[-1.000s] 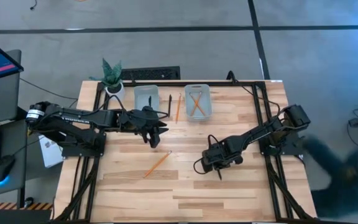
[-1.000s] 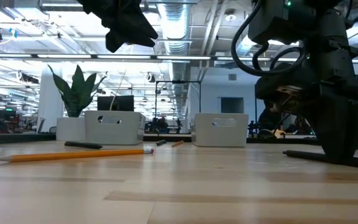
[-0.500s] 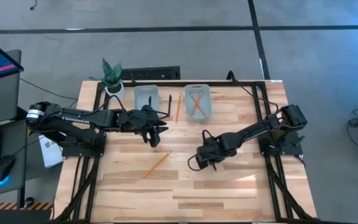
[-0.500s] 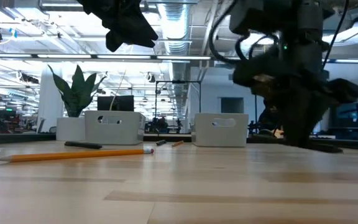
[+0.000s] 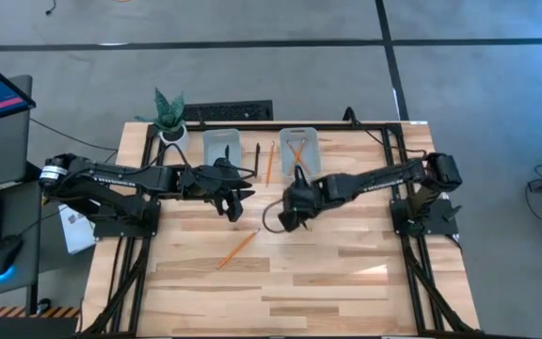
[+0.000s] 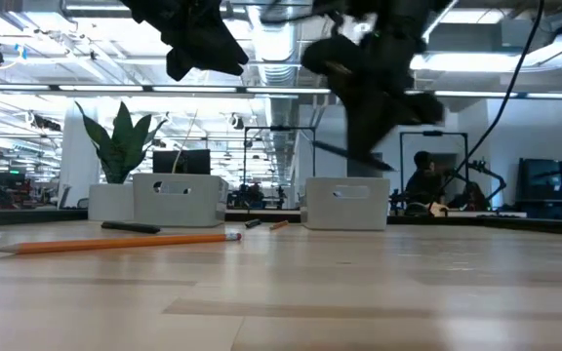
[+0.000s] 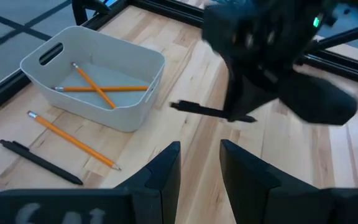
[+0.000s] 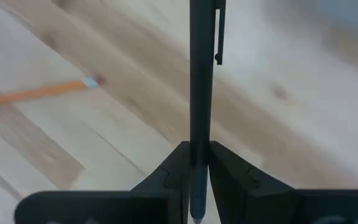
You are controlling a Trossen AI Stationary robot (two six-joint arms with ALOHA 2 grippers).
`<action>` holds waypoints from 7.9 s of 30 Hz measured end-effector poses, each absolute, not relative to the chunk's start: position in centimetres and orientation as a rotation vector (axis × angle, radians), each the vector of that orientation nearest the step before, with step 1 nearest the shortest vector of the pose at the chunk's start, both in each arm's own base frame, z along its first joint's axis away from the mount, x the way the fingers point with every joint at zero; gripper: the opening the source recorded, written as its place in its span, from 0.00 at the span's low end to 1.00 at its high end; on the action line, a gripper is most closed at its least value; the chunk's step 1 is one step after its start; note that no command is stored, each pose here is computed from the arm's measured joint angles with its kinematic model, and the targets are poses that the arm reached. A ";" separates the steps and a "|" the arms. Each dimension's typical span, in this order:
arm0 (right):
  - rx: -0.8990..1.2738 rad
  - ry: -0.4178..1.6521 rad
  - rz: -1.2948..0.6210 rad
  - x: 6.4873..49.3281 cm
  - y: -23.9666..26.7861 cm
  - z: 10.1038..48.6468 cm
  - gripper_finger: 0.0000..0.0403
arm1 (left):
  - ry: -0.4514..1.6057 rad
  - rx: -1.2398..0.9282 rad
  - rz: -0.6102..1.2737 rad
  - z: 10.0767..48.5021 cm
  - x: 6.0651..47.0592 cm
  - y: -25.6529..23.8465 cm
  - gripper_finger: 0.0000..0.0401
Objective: Sort pens & pencils
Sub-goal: Put the black pen into the left gray bin
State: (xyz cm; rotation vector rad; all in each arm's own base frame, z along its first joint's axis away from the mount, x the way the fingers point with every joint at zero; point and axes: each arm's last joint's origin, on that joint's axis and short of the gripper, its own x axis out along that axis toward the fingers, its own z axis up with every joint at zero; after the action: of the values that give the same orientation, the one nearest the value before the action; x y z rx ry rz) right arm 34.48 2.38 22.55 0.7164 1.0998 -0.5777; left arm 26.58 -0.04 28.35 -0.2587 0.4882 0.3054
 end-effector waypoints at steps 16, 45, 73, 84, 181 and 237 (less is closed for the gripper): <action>0.399 0.830 -0.365 37.6 -2.3 29.6 0.19 | 0.483 -0.264 0.298 28.4 26.6 -0.1 0.27; 0.248 0.733 -0.267 38.4 -4.1 30.4 0.19 | 0.425 -0.228 0.451 29.2 25.9 0.5 0.27; 0.339 0.594 -0.243 38.9 -6.3 31.4 0.19 | 0.104 -0.555 0.265 34.9 21.1 5.5 0.67; 0.360 0.489 -0.245 38.4 -6.5 33.3 0.19 | 0.067 -0.558 0.364 35.0 21.0 6.0 0.67; 0.398 0.356 -0.142 38.2 -5.8 35.5 0.31 | -0.067 -0.537 0.275 34.9 24.3 6.8 0.09; 0.384 0.664 -0.211 36.7 -6.8 32.7 0.57 | 0.599 -0.560 1.045 24.4 22.8 14.9 0.09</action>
State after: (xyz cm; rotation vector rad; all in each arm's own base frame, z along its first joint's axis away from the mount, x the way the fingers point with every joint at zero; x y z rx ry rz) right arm 36.67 -6.84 32.71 0.3840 0.6639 -0.2108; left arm 22.82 14.85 24.38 -0.5604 0.5993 1.0454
